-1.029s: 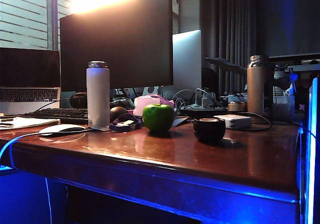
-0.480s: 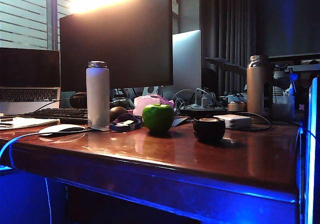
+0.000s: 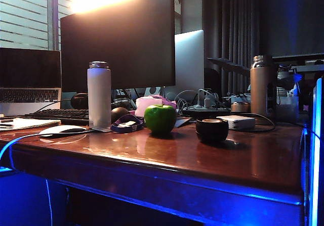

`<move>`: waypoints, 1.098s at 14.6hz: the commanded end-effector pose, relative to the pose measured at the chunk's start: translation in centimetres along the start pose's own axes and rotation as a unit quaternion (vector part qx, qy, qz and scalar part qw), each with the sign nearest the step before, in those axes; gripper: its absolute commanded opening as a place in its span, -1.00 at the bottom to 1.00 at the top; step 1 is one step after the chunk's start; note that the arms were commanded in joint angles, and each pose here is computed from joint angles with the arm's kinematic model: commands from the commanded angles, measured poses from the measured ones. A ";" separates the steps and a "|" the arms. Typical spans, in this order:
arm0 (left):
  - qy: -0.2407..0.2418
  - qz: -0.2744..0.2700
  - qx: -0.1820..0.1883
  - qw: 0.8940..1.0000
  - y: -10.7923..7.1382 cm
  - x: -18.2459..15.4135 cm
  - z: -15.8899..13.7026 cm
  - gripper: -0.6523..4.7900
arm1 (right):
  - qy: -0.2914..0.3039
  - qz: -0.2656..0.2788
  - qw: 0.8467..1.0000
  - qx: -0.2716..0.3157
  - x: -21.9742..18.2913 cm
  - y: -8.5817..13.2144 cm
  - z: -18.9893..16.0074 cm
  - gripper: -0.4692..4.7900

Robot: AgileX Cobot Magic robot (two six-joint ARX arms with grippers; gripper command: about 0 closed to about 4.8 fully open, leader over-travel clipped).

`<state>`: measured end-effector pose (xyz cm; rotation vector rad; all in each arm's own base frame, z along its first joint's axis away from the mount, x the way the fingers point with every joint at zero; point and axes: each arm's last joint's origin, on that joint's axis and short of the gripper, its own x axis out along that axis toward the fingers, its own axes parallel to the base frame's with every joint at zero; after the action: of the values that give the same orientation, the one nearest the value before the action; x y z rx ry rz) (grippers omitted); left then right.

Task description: Stack the black thermos bottle cap from the table onto the green apple.

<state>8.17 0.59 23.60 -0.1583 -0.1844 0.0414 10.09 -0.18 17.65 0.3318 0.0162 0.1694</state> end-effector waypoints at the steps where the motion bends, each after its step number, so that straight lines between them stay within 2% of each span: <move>1: 0.031 -0.015 0.061 0.998 -0.9 2.1 5.2 -0.78 | -0.006 0.005 1.000 0.011 0.1 0.9 2.6 -0.83; 3: 0.084 -0.098 0.108 0.986 -2.0 5.3 9.2 -0.78 | 0.001 0.013 1.000 0.005 0.9 1.5 5.0 -0.83; 4: 0.120 -0.142 0.100 0.977 -2.6 7.0 11.1 -0.78 | 0.006 0.032 0.999 -0.017 1.6 1.9 6.1 -0.83; 6: 0.189 -0.246 0.077 0.948 -3.7 10.4 14.5 -0.78 | 0.021 0.062 0.995 -0.070 3.3 2.3 8.0 -0.83; 8: 0.219 -0.338 0.047 0.914 -4.6 12.8 17.1 -0.78 | 0.045 0.061 0.994 -0.079 5.3 2.1 9.0 -0.83; 10: 0.243 -0.352 0.038 0.903 -5.1 13.9 18.5 -0.78 | 0.094 0.092 0.989 -0.064 8.0 1.7 9.4 -0.83; 11: 0.266 -0.356 0.048 0.895 -5.5 14.1 18.7 -0.78 | 0.115 0.111 0.985 -0.059 9.2 1.7 9.4 -0.83; 14: 0.344 -0.294 0.129 0.882 -7.0 14.8 17.7 -0.78 | 0.159 0.161 0.967 -0.120 13.1 2.8 8.7 -0.83; 16: 0.376 -0.278 0.154 0.870 -7.7 15.7 16.5 -0.78 | 0.183 0.169 0.960 -0.131 15.3 4.1 7.9 -0.83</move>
<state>20.34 -3.52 43.68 0.1875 0.5588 -0.5821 24.30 3.18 26.32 0.0544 0.3173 0.5739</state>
